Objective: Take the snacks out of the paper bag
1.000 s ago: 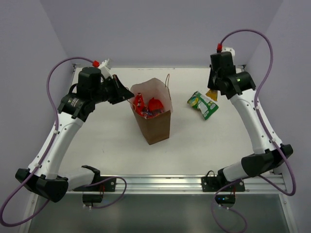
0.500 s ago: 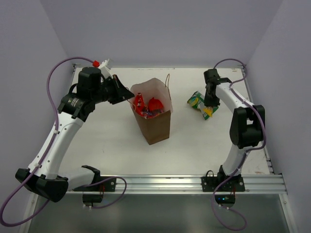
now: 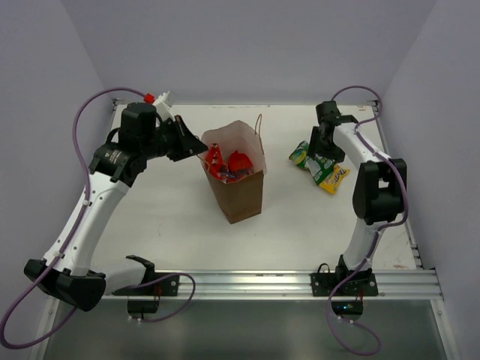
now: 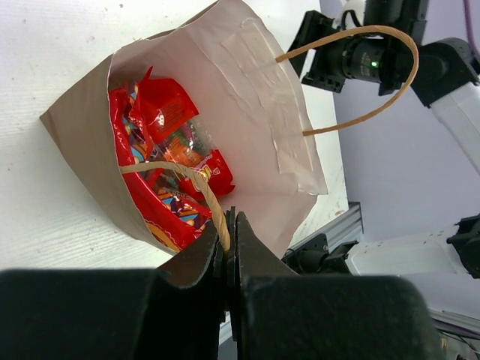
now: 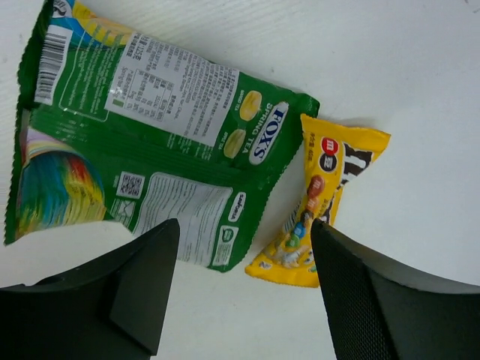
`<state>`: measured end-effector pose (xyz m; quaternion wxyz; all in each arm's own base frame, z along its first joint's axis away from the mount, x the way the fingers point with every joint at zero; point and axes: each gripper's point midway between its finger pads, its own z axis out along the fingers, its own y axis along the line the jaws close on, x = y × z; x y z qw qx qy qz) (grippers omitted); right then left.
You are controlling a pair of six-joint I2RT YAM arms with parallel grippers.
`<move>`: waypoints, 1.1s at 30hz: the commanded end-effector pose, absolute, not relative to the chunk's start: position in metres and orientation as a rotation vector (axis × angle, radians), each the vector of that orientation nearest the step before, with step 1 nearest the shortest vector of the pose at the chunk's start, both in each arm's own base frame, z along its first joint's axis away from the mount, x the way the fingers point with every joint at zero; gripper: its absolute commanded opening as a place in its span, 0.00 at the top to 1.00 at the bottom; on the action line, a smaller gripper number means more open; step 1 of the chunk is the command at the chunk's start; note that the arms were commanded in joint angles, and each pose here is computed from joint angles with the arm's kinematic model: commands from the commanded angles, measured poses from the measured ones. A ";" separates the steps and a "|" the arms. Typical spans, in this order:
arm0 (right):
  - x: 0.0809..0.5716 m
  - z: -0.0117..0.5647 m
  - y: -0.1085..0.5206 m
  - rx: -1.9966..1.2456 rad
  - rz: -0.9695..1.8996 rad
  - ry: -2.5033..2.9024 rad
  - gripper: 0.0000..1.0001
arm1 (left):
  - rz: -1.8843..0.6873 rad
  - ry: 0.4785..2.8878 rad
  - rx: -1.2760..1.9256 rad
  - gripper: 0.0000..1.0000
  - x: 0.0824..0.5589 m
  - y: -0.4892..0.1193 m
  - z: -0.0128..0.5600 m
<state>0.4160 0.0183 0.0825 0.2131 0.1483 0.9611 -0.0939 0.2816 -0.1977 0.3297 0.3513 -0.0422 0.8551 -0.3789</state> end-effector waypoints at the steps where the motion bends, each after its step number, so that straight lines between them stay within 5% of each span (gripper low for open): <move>1: 0.412 0.155 0.033 0.383 -0.185 2.518 0.26 | -0.971 2.188 -0.090 0.98 0.273 -0.193 0.344; 11: 0.309 0.416 0.199 -0.116 0.368 1.965 0.34 | -0.924 2.204 -0.102 0.99 0.263 -0.184 0.338; 15: 0.271 0.457 0.239 -0.215 0.508 1.929 0.34 | -0.906 2.198 -0.109 0.99 0.259 -0.179 0.334; 23: 0.244 0.457 0.309 -0.376 0.625 1.975 0.34 | -0.899 2.195 -0.133 0.99 0.243 -0.171 0.324; 33: 0.269 0.403 0.368 -0.419 0.603 2.081 0.35 | -0.906 2.165 -0.124 0.99 0.238 -0.169 0.336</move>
